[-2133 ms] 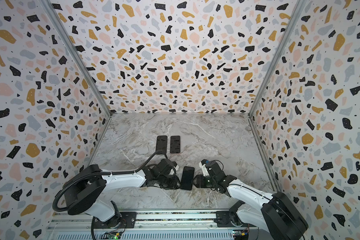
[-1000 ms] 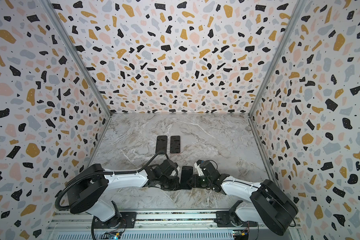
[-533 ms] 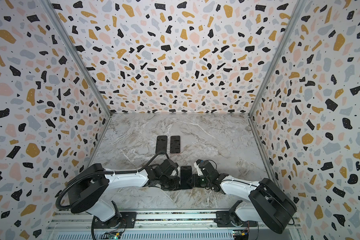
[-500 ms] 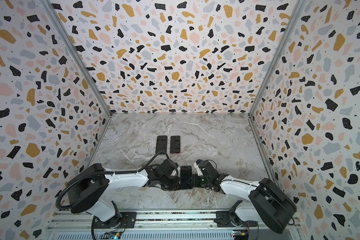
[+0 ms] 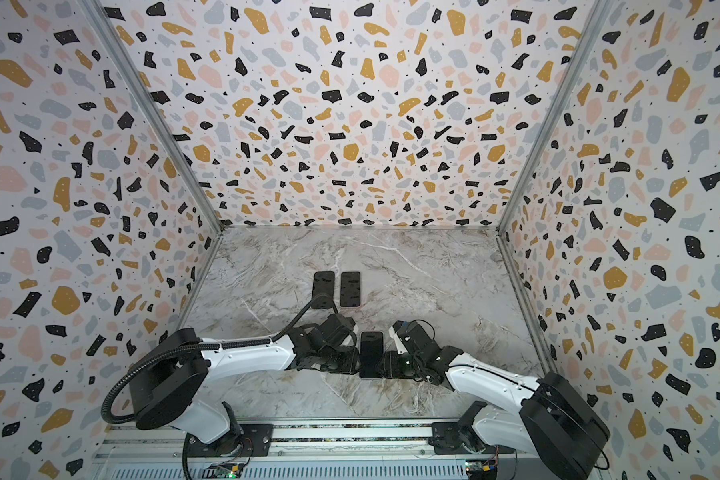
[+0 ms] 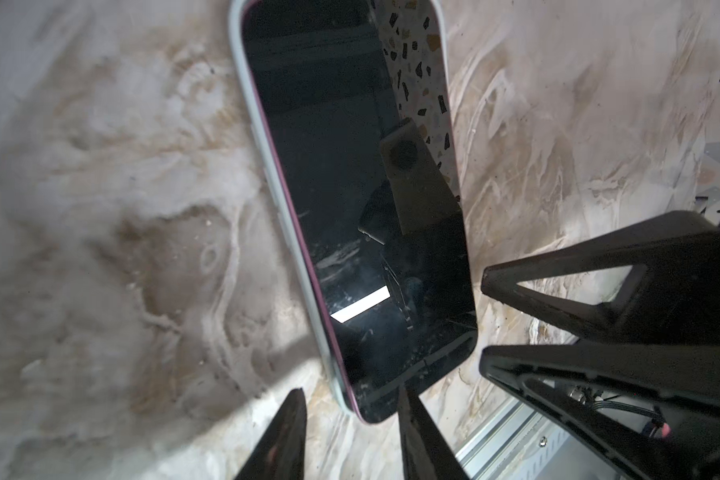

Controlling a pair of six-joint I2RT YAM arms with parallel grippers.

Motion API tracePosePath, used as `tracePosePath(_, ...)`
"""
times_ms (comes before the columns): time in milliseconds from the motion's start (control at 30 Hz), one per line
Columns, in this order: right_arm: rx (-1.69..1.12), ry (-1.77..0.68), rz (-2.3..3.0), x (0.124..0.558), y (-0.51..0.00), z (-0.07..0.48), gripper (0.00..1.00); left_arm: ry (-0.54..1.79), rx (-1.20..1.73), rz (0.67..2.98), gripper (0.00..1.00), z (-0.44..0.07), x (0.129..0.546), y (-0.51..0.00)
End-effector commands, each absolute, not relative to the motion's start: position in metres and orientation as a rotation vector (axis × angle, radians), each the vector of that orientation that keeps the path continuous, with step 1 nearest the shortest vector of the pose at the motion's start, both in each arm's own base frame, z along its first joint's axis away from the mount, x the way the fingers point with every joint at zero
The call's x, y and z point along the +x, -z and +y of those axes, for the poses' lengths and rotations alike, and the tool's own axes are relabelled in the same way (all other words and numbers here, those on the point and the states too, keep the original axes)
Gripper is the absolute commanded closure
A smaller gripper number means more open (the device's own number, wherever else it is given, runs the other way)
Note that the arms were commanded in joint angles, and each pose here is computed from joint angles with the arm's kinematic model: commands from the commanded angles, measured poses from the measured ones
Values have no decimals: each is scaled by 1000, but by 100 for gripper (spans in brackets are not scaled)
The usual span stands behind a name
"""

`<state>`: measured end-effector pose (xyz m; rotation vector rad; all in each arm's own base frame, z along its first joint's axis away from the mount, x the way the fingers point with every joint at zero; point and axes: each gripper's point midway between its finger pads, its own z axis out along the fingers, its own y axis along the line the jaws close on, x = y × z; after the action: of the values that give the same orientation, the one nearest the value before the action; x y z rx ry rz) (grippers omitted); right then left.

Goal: Put the phone into the phone case

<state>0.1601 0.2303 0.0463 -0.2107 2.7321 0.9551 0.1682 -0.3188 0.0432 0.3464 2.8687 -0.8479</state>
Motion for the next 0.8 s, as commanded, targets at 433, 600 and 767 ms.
tracePosePath(433,-275,-1019,2794,142,-43,244,56,786,358,2935,64,-300,155,-14)
tracePosePath(600,-311,-1020,2802,140,-40,250,56,768,361,2962,71,-297,151,-1)
tracePosePath(767,-336,-1014,2800,140,-39,255,58,745,359,2985,83,-294,149,12)
